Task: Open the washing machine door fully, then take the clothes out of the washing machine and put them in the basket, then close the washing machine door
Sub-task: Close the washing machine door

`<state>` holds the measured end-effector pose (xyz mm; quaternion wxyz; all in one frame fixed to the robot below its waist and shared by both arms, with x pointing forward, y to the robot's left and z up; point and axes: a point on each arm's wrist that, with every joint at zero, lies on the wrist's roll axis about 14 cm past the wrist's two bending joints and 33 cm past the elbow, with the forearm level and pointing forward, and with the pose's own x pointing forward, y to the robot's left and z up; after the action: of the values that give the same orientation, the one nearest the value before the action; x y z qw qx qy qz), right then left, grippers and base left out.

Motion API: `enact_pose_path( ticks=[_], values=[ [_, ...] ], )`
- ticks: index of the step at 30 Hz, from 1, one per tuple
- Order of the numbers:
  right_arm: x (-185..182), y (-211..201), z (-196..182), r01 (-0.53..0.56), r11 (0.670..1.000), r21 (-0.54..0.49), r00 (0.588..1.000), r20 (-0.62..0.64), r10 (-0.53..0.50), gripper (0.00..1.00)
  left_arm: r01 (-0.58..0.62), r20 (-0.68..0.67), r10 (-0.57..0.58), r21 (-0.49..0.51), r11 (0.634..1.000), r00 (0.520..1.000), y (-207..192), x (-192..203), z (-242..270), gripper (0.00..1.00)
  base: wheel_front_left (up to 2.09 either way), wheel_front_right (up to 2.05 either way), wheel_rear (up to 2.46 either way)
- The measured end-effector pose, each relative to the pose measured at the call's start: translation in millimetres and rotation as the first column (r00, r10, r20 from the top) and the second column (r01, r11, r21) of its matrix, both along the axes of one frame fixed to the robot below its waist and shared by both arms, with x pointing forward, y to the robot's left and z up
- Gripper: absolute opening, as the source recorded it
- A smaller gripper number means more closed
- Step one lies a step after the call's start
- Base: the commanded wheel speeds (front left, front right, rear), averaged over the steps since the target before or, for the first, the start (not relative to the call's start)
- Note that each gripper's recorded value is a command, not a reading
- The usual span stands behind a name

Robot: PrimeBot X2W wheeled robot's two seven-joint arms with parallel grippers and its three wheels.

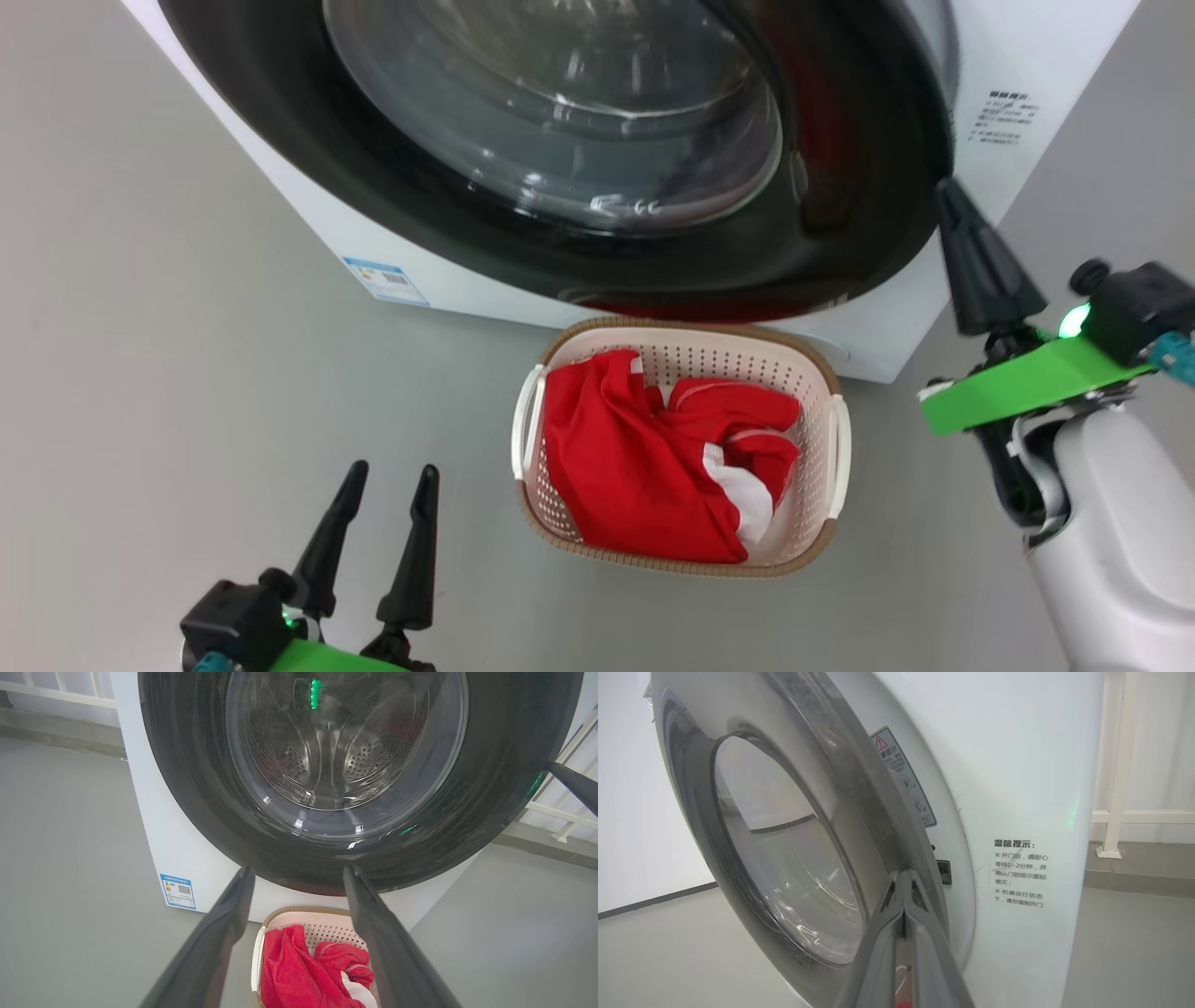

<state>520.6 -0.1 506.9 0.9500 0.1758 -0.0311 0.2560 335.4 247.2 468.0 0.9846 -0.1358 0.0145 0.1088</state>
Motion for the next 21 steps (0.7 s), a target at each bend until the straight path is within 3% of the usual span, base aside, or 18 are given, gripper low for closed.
enact_pose_path(
  ticks=[9, 21],
  values=[
    [27, -6, 1, 0.039, 0.998, 0.041, 0.999, 0.015, -0.040, 0.00, 0.016, -0.020, -0.016, 0.002, 1.000, 1.000, -2, 16, -7, 1.00, 0.00, 0.00, 0.00],
    [33, -1, 0, 0.036, 0.997, 0.063, 0.999, 0.025, -0.038, 0.00, 0.020, -0.029, -0.020, 0.005, 1.000, 0.999, -3, 21, -10, 1.00, 0.00, 0.00, 0.00]
  ],
)
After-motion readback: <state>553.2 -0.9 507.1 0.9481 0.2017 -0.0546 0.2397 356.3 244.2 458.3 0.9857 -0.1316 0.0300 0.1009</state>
